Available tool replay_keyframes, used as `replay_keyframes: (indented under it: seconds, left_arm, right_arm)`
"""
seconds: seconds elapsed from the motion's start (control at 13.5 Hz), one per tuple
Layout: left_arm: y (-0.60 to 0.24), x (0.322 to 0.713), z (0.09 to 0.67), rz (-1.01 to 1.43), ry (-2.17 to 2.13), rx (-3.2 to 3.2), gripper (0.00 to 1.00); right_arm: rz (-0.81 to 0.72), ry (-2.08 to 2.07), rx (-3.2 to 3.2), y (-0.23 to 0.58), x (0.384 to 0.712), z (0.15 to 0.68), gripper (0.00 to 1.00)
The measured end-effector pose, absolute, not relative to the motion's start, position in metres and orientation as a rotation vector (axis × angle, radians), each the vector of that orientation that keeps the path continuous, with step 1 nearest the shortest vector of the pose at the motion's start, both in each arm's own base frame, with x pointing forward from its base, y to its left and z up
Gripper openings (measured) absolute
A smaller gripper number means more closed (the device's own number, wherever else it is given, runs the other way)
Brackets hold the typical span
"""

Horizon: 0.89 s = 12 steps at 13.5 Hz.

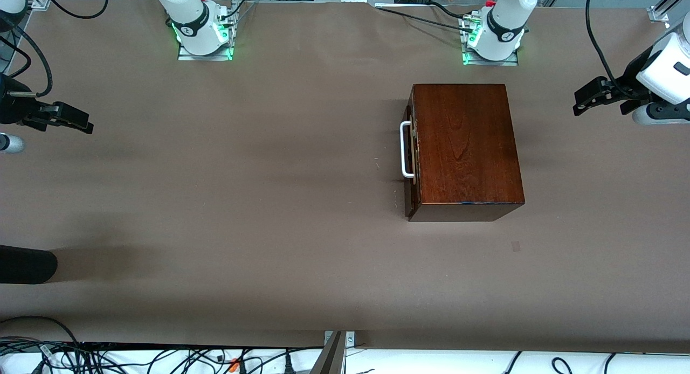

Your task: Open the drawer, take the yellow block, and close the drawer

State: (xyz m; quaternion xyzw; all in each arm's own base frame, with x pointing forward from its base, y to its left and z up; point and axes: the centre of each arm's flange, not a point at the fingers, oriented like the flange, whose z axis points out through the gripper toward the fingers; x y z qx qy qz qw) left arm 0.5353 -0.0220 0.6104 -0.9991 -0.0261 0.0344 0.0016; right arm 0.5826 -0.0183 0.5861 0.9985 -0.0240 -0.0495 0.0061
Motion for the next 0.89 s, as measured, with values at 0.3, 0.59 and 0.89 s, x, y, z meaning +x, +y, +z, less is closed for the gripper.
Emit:
replay_keyframes:
  seconds: [0.3, 0.59, 0.89]
  left_arm:
    - [-0.0220, 0.5353, 0.6105, 0.107, -0.077, -3.136, 1.00]
    - [-0.0221, 0.5356, 0.6141, 0.096, -0.013, -3.139, 1.00]
    - [-0.0237, 0.5340, 0.6150, 0.112, -0.006, -3.138, 1.00]
  right_arm:
    - [-0.155, -0.075, 3.125, -0.0183, 0.5826, 0.5861, 1.00]
    - [-0.155, -0.075, 3.125, -0.0183, 0.5826, 0.5861, 1.00]
    - [-0.155, -0.075, 3.125, -0.0183, 0.5826, 0.5861, 1.00]
